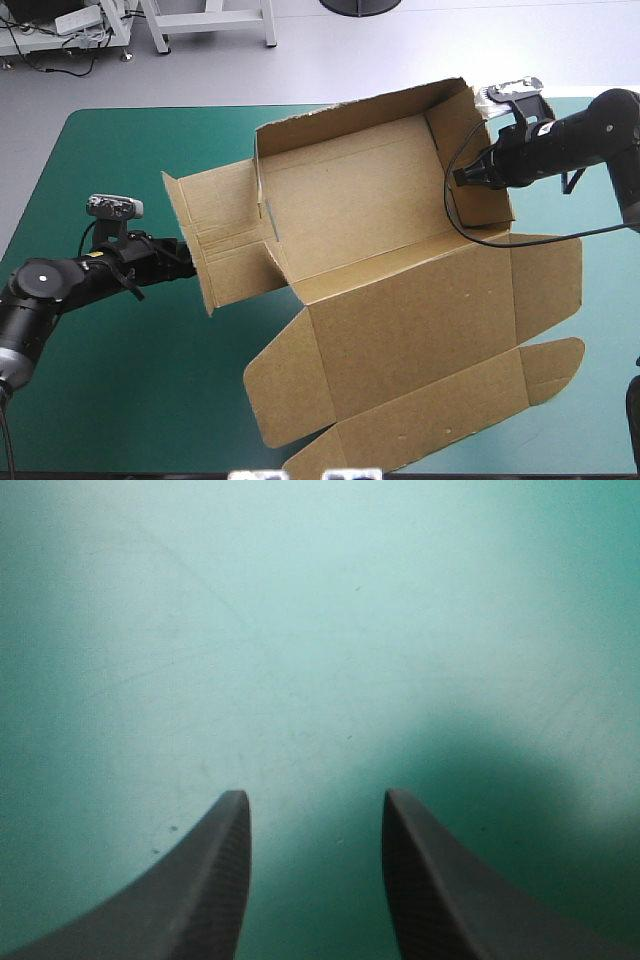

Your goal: Fold the box

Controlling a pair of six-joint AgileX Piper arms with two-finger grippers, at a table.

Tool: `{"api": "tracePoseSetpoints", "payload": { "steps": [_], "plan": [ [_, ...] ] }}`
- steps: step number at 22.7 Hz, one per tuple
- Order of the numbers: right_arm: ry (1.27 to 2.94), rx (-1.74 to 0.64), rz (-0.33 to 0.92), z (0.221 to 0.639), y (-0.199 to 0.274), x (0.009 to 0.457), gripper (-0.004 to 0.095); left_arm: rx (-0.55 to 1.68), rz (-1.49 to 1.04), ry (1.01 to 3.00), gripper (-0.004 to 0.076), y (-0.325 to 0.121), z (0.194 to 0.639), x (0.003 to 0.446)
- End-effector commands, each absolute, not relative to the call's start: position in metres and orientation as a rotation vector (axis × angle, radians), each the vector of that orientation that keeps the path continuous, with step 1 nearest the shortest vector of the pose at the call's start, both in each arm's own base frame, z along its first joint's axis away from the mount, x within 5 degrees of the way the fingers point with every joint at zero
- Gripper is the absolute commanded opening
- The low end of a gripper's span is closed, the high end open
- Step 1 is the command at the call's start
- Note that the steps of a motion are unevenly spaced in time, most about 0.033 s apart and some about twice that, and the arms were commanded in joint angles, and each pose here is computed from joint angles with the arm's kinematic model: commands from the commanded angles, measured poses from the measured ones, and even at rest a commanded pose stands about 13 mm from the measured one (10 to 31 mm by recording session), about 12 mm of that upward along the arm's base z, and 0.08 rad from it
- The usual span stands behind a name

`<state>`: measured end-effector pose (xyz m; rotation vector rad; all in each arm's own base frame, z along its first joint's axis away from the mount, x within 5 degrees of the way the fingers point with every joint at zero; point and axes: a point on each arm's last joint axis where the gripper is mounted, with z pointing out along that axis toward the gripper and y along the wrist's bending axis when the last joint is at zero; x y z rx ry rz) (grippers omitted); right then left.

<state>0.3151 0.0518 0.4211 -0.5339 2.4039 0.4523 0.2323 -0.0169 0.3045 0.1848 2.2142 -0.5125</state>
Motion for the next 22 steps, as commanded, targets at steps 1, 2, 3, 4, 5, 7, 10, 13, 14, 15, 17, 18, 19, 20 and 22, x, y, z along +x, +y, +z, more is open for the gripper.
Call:
{"api": "tracePoseSetpoints", "payload": {
  "steps": [1, 2, 3, 4, 5, 7, 10, 13, 14, 15, 17, 18, 19, 20, 22],
  "plan": [
    [2.311, -0.543, 0.506, 0.446, 0.054, 0.3, -0.0025, 0.163, -0.782, 2.06, 0.0309, -0.013, 0.324, 0.239],
    [2.308, -0.542, 0.512, 0.446, 0.054, 0.3, -0.0025, 0.198, -0.878, 2.061, 0.0309, -0.015, 0.32, 0.242],
    [2.308, -0.542, 0.512, 0.446, 0.054, 0.3, -0.0025, 0.206, -0.899, 2.066, 0.0309, -0.016, 0.318, 0.243],
    [2.309, -0.544, 0.511, 0.446, 0.054, 0.3, -0.0025, 0.224, -0.958, 2.064, 0.0309, -0.019, 0.315, 0.244],
    [2.311, -0.548, 0.51, 0.444, 0.054, 0.302, -0.0025, 0.235, -1.001, 2.04, 0.0309, -0.021, 0.317, 0.244],
    [2.324, -0.544, 0.515, 0.44, 0.055, 0.307, -0.0025, 0.282, -1.14, 1.941, 0.0309, -0.027, 0.325, 0.242],
    [2.348, -0.536, 0.522, 0.431, 0.055, 0.317, -0.0025, 0.345, -1.275, 1.851, 0.0309, -0.033, 0.339, 0.236],
    [2.35, -0.51, 0.511, 0.428, 0.054, 0.321, -0.0025, 0.355, -1.302, 1.819, 0.0309, -0.036, 0.344, 0.235],
    [2.343, -0.505, 0.51, 0.429, 0.054, 0.321, -0.0024, 0.366, -1.308, 1.82, 0.031, -0.038, 0.344, 0.235],
    [2.34, -0.498, 0.51, 0.429, 0.054, 0.322, -0.0024, 0.371, -1.314, 1.819, 0.031, -0.04, 0.345, 0.235],
    [2.335, -0.494, 0.508, 0.43, 0.054, 0.322, -0.0024, 0.383, -1.326, 1.821, 0.0328, -0.043, 0.344, 0.234],
    [2.335, -0.491, 0.506, 0.43, 0.054, 0.323, -0.0024, 0.381, -1.333, 1.818, 0.0339, -0.044, 0.345, 0.234],
    [2.333, -0.487, 0.506, 0.43, 0.054, 0.323, -0.0024, 0.384, -1.335, 1.819, 0.0352, -0.045, 0.344, 0.234],
    [2.334, -0.484, 0.508, 0.43, 0.054, 0.323, -0.0024, 0.379, -1.34, 1.811, 0.0373, -0.045, 0.346, 0.234],
    [2.331, -0.471, 0.505, 0.43, 0.054, 0.323, -0.0023, 0.372, -1.345, 1.801, 0.0393, -0.045, 0.349, 0.235]
  ]
}}
